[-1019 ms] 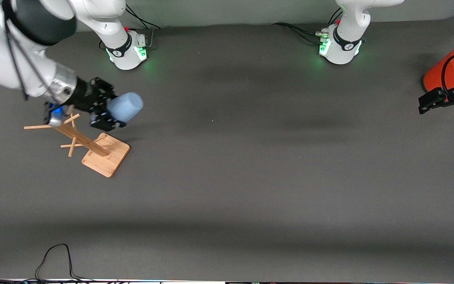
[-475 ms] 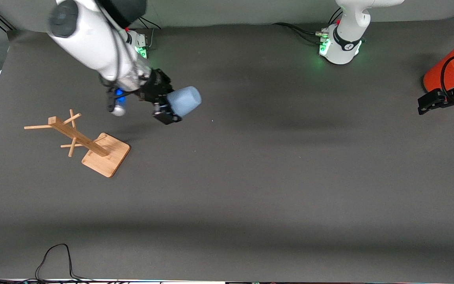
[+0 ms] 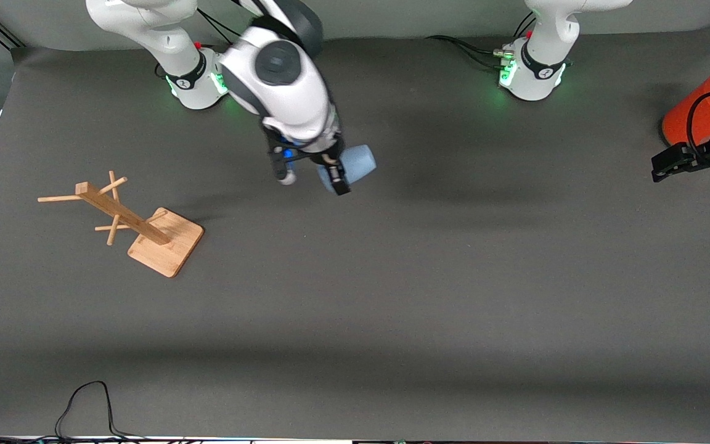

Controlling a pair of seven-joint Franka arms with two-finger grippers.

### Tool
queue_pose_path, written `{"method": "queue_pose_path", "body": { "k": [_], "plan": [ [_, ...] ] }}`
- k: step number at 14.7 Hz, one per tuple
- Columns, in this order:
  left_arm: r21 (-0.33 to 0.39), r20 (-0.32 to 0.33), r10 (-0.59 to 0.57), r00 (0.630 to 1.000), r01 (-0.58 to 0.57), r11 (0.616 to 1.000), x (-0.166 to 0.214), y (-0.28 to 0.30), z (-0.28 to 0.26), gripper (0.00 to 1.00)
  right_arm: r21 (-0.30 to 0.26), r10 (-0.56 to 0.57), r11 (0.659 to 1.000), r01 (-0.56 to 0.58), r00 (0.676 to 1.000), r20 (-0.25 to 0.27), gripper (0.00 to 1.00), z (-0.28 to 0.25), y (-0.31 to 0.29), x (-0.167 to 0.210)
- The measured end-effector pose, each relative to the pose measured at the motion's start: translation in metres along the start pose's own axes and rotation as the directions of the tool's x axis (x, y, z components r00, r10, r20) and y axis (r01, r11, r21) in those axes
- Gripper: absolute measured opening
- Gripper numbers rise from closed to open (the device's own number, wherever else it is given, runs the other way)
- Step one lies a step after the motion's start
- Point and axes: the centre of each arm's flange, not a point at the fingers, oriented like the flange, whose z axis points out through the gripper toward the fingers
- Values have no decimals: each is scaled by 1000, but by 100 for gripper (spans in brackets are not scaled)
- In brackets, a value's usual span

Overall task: Rotate and upright cup with both arms
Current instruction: 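Lower the cup onto its side on the table, open the right gripper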

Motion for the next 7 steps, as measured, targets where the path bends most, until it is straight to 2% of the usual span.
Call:
{"method": "queue_pose_path", "body": {
  "k": [4, 7],
  "plan": [
    [0, 0, 0, 1000, 0, 1000, 0, 0, 0, 100, -61, 6, 998, -11, 997, -83, 81, 94, 17, -34],
    [0, 0, 0, 1000, 0, 1000, 0, 0, 0, 100, -90, 80, 991, -95, 984, -157, 81, 159, 30, -41]
  ]
}}
